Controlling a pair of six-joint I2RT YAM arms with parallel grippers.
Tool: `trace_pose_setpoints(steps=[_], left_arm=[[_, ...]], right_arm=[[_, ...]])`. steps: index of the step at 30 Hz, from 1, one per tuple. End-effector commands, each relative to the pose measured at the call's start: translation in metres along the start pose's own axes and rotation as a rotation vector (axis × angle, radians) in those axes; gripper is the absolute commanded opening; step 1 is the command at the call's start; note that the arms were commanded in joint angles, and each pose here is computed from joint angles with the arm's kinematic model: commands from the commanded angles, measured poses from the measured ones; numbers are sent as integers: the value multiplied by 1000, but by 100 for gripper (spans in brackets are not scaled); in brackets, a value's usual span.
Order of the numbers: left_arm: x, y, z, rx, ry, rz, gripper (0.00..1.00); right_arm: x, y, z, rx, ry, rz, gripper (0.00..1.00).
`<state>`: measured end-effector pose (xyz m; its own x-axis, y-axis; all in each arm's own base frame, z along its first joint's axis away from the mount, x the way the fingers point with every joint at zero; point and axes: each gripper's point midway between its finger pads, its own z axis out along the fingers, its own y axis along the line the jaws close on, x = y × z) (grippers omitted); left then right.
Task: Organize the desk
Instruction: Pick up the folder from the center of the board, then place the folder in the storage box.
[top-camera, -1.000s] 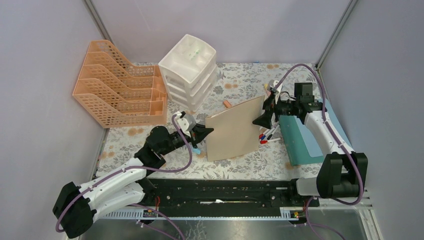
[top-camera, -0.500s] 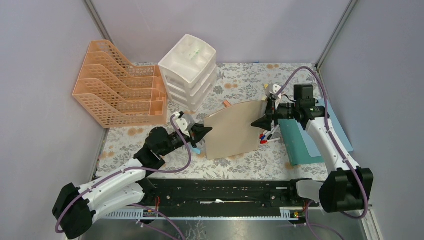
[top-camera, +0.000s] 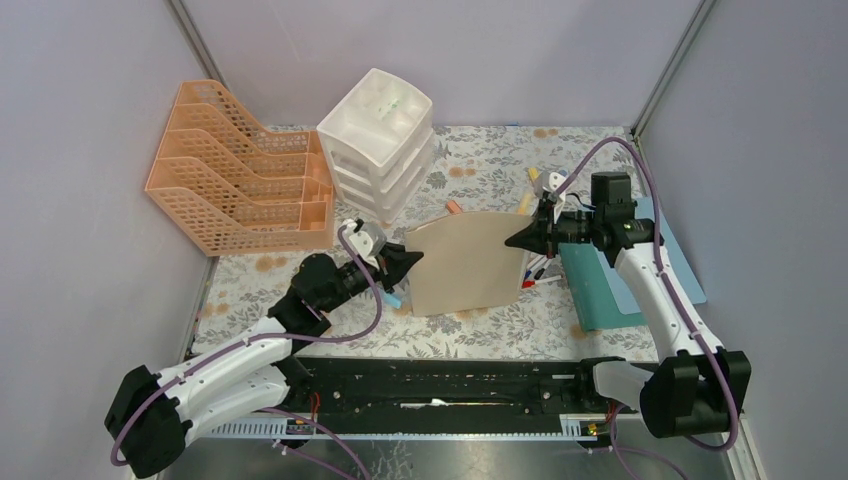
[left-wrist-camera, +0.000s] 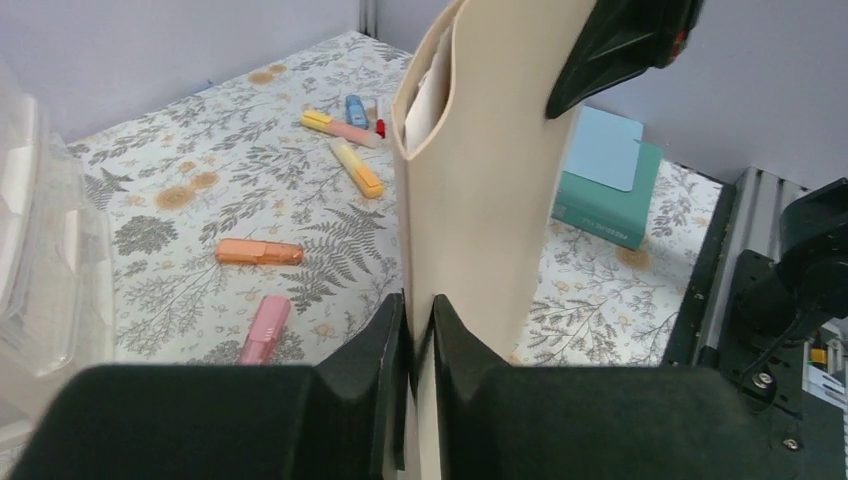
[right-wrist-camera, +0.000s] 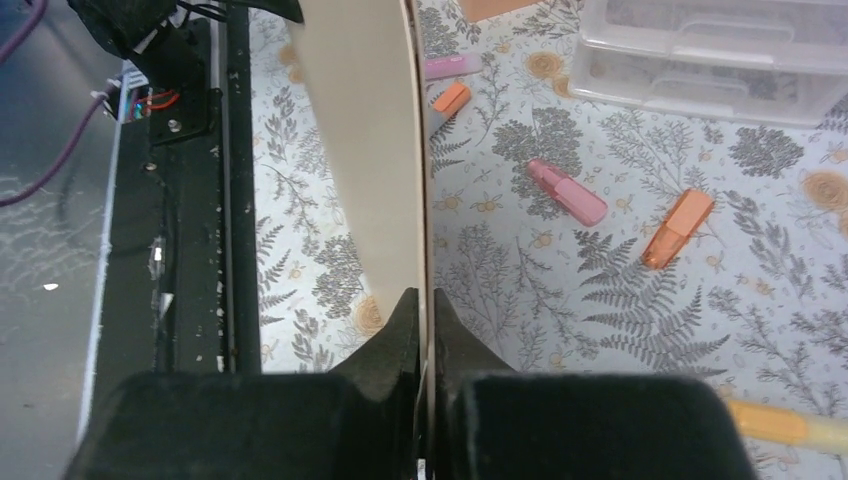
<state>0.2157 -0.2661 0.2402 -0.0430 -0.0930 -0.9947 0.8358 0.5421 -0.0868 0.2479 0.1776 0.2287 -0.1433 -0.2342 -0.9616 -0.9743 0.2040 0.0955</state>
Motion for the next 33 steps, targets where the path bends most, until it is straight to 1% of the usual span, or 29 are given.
trace_pose_setpoints(steps=[1,4,5,6,7,10,12,17,21,24,29,33], left_arm=[[-25,12,0,-92,-54,-75,29],[-44,21,-8,-185,-55,-162,68],[-51,28,-12,-233,-50,-182,82],[-59,34,-17,-287,-48,-203,93],[-65,40,-22,-337,-35,-213,98],[-89,47,-39,-416,-14,-207,99],[-109,48,-49,-440,-25,-207,99],[-165,41,-70,-455,-83,-225,99],[-202,32,-78,-433,-147,-280,99],[-221,26,-81,-415,-200,-341,99],[-243,30,-89,-462,-249,-430,99],[-247,39,-108,-536,-281,-435,99]], right_arm=[[-23,15,-6,-8,-25,37,0],[-38,13,-10,25,-27,81,0],[-43,13,-11,32,-31,95,0],[-48,13,-12,36,-35,104,0],[-54,13,-13,38,-41,116,0],[-71,11,-13,28,-59,156,0],[-82,10,-10,16,-69,164,0],[-125,12,4,-39,-84,126,0],[-164,14,25,-77,-94,82,0],[-189,11,45,-89,-116,67,0],[-222,9,87,-106,-144,13,0],[-252,7,126,-141,-168,-9,0]])
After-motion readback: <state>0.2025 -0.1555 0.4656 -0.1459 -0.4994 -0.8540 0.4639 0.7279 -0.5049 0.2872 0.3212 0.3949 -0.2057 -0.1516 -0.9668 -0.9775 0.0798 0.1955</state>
